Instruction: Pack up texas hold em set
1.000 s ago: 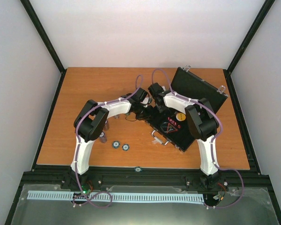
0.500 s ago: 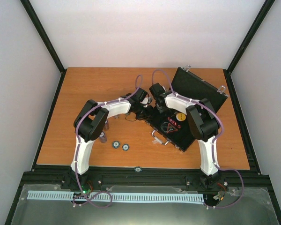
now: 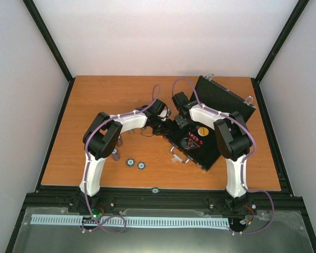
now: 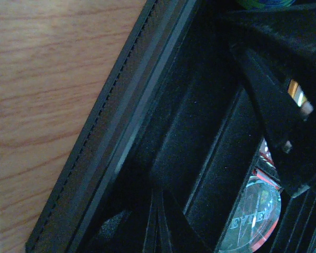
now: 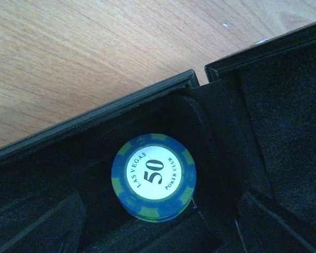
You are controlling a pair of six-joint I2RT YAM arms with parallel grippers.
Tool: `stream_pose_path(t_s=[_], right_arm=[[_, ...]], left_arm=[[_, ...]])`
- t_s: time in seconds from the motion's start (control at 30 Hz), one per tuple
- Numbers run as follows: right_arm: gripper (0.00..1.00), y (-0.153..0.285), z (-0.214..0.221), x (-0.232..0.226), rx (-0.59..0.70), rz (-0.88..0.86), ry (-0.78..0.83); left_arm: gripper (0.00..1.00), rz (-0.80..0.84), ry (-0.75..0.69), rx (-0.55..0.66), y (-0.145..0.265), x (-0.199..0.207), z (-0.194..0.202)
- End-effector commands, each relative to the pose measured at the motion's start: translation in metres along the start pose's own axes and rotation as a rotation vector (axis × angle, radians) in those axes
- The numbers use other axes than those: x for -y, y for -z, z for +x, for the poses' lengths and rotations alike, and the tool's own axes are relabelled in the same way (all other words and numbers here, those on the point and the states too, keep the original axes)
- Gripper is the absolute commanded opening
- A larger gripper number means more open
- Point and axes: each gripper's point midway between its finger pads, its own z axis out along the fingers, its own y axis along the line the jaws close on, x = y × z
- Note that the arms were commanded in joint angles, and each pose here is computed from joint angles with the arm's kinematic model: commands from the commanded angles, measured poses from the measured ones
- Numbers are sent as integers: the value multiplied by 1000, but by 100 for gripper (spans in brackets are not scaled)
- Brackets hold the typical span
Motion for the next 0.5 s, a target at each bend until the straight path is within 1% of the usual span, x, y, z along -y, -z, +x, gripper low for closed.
stream_pose_path(t_s=[0.0, 0.07, 0.2, 0.3, 0.47], right_arm=[[79, -9, -4, -14, -15, -55, 31], [72, -15, -1, -19, -30, -65, 33], [51, -19, 4, -22, -43, -76, 36], [40, -19, 6, -22, -50, -77, 40], [32, -14, 6, -26, -53, -112, 33]], left_arm=[[1, -84, 45, -67, -4, -29, 22], [1, -86, 45, -69, -4, -30, 23], [1, -88, 46, -72, -4, -31, 25], [1, -89, 47, -70, -3, -33, 24], [1, -87, 48, -66, -3, -33, 21]])
